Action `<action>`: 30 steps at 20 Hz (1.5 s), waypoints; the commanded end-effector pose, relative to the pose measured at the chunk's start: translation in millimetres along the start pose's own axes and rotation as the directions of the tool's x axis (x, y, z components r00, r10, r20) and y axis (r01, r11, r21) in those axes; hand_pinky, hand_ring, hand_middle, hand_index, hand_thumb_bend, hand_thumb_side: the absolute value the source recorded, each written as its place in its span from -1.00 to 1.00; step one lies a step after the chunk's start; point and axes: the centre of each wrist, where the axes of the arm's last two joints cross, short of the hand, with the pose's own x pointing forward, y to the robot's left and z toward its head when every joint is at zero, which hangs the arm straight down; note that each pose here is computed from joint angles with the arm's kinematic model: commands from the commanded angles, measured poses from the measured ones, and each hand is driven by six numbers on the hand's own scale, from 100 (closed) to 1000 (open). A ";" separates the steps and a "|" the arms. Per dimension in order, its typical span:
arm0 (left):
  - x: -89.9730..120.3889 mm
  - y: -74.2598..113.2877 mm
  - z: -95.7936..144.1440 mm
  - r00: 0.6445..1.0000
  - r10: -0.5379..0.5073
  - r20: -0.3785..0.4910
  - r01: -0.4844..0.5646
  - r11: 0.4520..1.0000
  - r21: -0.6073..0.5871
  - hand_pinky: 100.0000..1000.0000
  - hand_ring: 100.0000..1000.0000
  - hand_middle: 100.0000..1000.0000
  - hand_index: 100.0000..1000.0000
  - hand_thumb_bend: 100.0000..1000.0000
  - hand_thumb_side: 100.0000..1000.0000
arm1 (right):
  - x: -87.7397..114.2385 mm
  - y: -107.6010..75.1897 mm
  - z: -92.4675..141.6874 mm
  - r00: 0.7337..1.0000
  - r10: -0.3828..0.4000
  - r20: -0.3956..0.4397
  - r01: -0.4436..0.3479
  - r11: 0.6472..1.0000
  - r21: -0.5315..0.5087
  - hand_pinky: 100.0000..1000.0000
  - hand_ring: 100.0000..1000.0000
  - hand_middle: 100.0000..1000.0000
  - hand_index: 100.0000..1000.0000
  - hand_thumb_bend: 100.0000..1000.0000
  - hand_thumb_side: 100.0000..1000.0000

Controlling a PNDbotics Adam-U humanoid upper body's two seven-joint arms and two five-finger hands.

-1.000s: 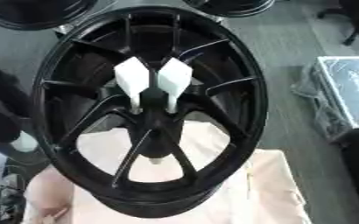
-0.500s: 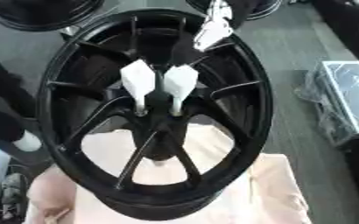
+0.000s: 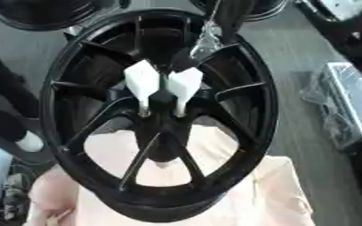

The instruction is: Pull the pin out of the wheel hub.

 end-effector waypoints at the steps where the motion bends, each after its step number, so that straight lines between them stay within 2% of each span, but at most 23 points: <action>1: 11.0 2.9 -3.8 0.999 -0.025 0.027 0.025 1.000 -0.014 0.41 0.60 0.52 0.58 -1.00 0.06 | -1.6 -2.3 6.5 0.989 0.122 0.083 -0.135 0.978 0.161 0.62 0.33 0.31 0.58 -0.06 -1.00; 4: 10.7 2.8 -3.9 0.999 -0.027 0.025 0.027 0.999 -0.016 0.41 0.60 0.52 0.58 -1.00 0.06 | -3.8 0.6 11.1 0.990 0.120 0.073 -0.130 0.979 0.159 0.62 0.29 0.19 0.53 -0.07 -1.00; 10: 11.0 2.3 -4.3 0.999 -0.030 0.025 0.030 0.999 -0.022 0.41 0.59 0.52 0.56 -1.00 0.06 | -5.6 6.8 20.9 0.992 0.105 0.068 -0.115 0.981 0.155 0.62 0.24 0.14 0.50 -0.10 -1.00; 17: 11.7 1.2 -5.2 0.999 -0.029 0.026 0.030 0.999 -0.032 0.41 0.59 0.52 0.56 -1.00 0.06 | -11.5 24.9 33.3 0.995 0.092 0.043 -0.099 0.978 0.184 0.64 0.24 0.15 0.45 -0.15 -1.00; 18: 11.7 1.1 -5.2 0.999 -0.029 0.026 0.030 0.999 -0.033 0.41 0.59 0.52 0.56 -1.00 0.06 | -12.6 26.9 35.1 0.995 0.092 0.040 -0.098 0.978 0.186 0.64 0.25 0.16 0.46 0.01 -1.00; 19: 11.7 1.0 -5.3 0.999 -0.029 0.025 0.030 0.999 -0.034 0.41 0.59 0.52 0.56 -1.00 0.06 | -13.6 28.9 36.8 0.995 0.093 0.037 -0.098 0.977 0.188 0.64 0.25 0.16 0.46 -0.16 -1.00; 30: 12.1 -0.1 -6.1 0.999 -0.026 0.026 0.028 0.999 -0.042 0.41 0.60 0.52 0.55 -1.00 0.06 | -21.9 45.9 44.4 0.995 0.094 0.022 -0.097 0.973 0.208 0.64 0.27 0.19 0.49 -0.20 -1.00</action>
